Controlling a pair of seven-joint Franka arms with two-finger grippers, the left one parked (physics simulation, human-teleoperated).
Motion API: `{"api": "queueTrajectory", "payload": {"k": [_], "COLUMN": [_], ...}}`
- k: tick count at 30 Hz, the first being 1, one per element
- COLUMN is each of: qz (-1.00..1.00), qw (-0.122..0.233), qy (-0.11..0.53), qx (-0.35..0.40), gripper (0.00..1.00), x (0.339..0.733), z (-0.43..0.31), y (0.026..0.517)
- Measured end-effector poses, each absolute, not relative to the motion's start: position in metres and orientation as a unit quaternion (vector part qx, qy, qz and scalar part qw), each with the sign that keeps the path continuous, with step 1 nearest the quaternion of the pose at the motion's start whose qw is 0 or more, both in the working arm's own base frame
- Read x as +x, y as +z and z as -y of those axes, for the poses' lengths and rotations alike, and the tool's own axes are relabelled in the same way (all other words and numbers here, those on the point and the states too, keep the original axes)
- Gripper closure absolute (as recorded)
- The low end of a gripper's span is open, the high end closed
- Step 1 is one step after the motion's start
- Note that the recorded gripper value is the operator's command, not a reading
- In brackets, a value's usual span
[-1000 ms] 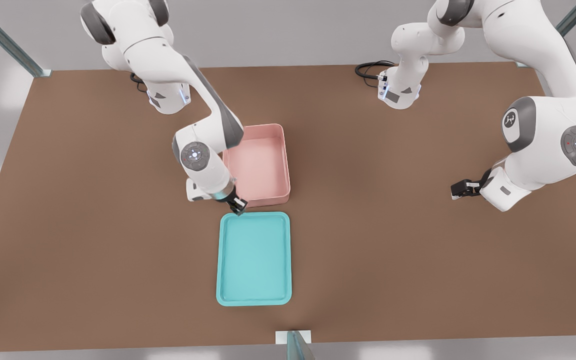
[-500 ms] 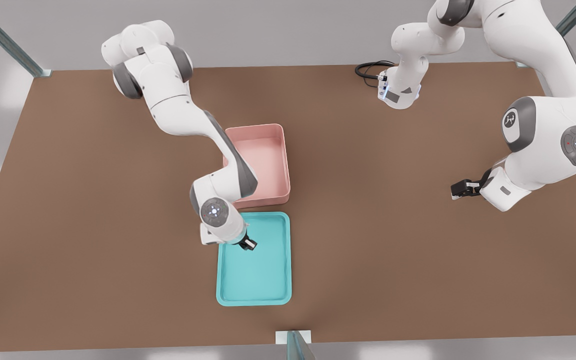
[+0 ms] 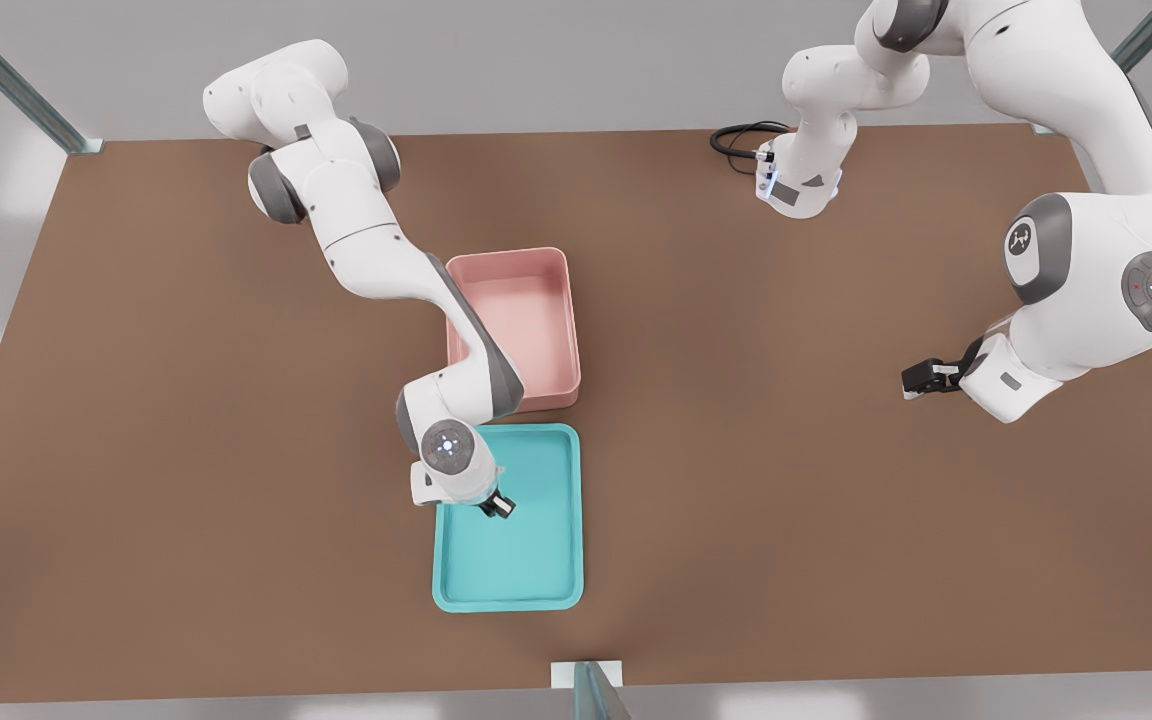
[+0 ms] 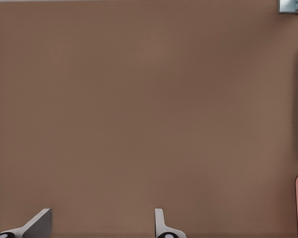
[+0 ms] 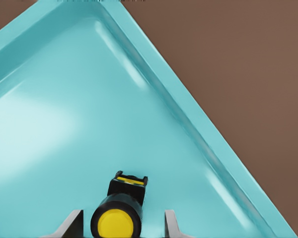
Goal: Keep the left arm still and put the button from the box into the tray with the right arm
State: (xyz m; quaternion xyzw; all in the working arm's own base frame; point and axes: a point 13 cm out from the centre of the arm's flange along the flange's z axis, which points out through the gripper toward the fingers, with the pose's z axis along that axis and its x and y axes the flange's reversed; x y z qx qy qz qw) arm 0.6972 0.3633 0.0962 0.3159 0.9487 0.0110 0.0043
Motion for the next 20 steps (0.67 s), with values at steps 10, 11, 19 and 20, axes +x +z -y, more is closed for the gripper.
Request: {"api": "queueTrajectory", "payload": {"k": [10,11,19,20], "qz": [-0.917,-0.919,-0.962,-0.966], "qw": [0.009,-0.022,-0.072,-0.072], "qy": [0.019,0.011,0.006,0.007], "qx": [0.398,0.393,0.262,0.247], "gripper": [0.00,0.00,0.00,0.00], "x": [0.687,0.652,0.600,0.601], "z": [-0.032,-0.010,0.005,0.003], "y": [0.418,0.408,0.382,0.382]}}
